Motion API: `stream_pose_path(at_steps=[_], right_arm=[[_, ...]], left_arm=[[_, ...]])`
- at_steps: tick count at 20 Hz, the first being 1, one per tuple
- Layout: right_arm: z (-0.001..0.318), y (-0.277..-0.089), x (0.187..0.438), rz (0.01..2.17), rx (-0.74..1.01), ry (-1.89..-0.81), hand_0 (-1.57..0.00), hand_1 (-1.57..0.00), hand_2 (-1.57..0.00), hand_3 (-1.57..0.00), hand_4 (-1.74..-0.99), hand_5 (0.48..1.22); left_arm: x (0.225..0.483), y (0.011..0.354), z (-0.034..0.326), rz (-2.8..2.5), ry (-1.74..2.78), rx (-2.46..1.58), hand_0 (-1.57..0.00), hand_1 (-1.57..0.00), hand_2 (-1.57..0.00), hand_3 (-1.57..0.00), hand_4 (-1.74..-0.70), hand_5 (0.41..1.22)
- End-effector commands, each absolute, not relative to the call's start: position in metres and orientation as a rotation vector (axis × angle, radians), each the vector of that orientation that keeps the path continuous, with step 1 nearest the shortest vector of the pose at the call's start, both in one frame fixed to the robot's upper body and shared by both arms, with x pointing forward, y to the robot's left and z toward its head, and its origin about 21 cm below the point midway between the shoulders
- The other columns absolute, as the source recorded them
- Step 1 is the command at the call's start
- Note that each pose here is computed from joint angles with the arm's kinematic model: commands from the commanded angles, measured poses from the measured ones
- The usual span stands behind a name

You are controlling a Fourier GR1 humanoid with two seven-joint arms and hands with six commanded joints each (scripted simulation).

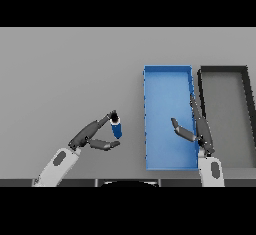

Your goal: Pick up the blue pipe and place it into the blue bin.

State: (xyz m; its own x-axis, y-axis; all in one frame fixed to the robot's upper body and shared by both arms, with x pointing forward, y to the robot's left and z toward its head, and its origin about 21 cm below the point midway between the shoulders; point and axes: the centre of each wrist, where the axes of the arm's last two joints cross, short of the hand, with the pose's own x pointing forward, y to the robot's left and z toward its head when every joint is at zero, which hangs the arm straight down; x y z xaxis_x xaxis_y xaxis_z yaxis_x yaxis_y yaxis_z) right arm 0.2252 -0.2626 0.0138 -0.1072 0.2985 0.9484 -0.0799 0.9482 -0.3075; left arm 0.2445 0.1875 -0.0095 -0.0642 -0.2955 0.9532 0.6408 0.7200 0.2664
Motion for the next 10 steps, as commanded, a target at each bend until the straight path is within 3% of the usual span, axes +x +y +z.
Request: stream_pose_path(at_steps=[1,7,10], right_arm=[[0.012,-0.263,0.223,0.321,-0.168,-1.657,0.00,0.00,0.00,0.00,-1.205,0.625],[0.015,-0.265,0.224,0.324,-0.168,-1.677,0.00,0.00,0.00,0.00,-1.221,0.645],[0.017,-0.266,0.225,0.340,-0.188,-1.671,0.00,0.00,0.00,0.00,-1.205,0.649]], left_arm=[[0.246,0.184,-0.010,-0.783,-1.456,-0.314,0.00,0.00,0.00,0.00,-1.14,0.460],[0.256,0.157,-0.025,-0.841,-1.427,-0.250,0.00,0.00,0.00,0.00,-1.05,0.418],[0.262,0.148,-0.030,-0.798,-1.447,-0.314,0.00,0.00,0.00,0.00,-1.09,0.441]])
